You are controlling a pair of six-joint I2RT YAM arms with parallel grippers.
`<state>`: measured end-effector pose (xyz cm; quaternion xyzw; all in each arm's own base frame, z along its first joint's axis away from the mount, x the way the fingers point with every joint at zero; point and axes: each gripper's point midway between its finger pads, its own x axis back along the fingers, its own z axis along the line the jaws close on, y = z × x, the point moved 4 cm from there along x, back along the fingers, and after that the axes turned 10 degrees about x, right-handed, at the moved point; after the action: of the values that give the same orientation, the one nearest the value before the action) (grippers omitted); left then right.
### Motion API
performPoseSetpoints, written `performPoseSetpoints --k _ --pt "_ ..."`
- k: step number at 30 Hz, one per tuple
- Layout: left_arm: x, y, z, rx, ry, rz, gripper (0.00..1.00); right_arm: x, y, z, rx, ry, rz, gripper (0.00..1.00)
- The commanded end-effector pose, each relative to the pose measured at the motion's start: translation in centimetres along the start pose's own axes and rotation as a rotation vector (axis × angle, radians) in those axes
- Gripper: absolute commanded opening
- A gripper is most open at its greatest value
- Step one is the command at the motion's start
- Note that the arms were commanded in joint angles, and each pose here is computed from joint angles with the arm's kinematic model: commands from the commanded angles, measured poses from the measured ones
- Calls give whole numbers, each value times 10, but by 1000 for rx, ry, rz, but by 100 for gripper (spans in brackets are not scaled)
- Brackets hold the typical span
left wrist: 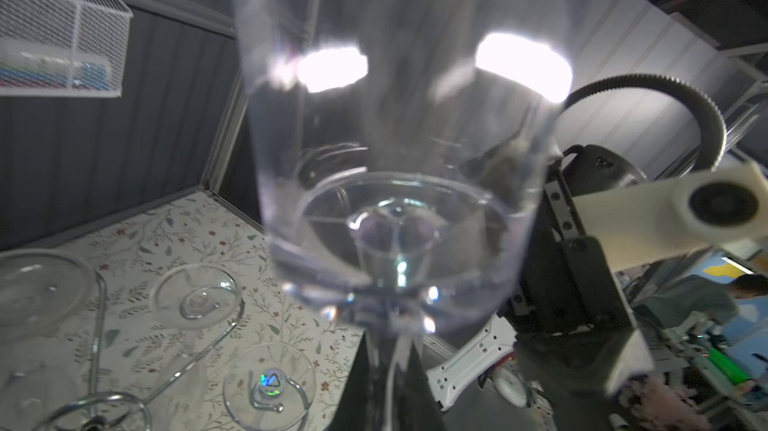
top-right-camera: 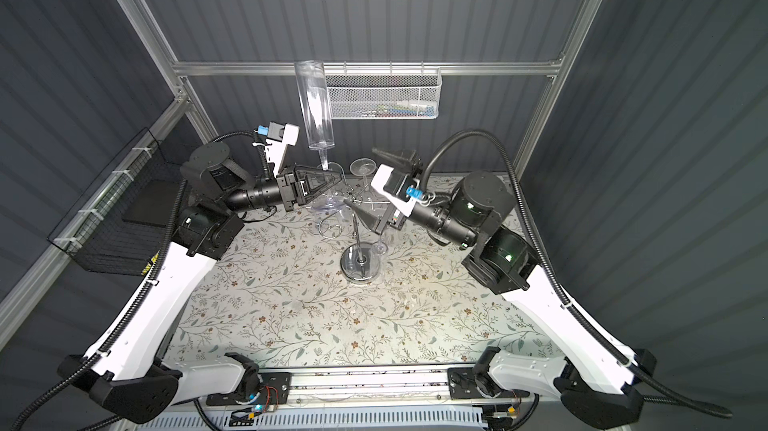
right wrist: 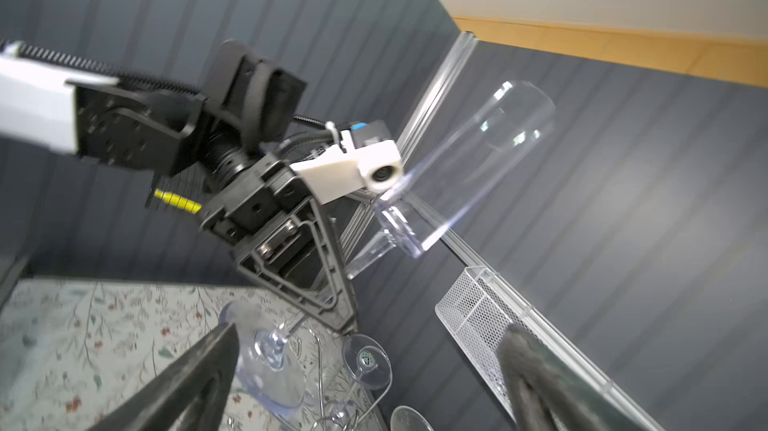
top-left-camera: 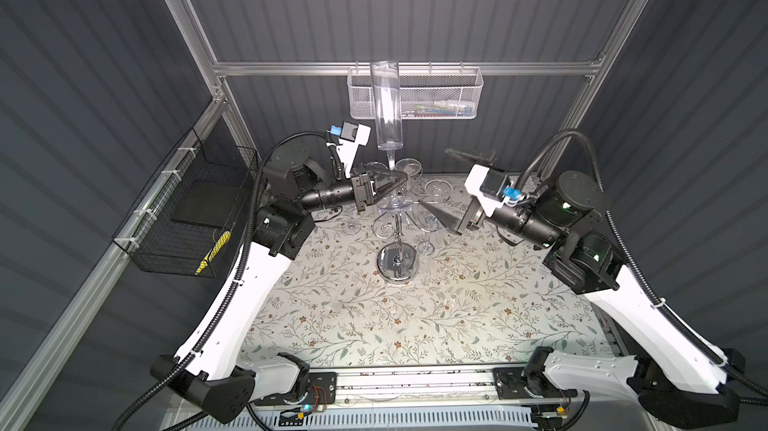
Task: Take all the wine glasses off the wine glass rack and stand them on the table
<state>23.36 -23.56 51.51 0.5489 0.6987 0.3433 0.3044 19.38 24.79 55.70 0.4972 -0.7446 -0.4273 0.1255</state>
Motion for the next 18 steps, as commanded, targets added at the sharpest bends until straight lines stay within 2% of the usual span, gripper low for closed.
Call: performPoseSetpoints --k 1,4,10,14,18 --pt "1 16 -5 -241 60 -52 0 -3 21 -42 -280 -150 -64 99" --pt "-2 19 2 -327 85 -55 0 -11 26 -54 -402 -137 -85 99" --pt "-13 14 18 -426 89 -20 0 -32 35 -62 -552 -53 -123 99" --pt "-19 11 25 -434 84 -1 0 -48 36 -58 -606 42 -94 99" --pt "-24 7 25 -453 75 8 0 -60 25 -58 -623 40 -50 99"
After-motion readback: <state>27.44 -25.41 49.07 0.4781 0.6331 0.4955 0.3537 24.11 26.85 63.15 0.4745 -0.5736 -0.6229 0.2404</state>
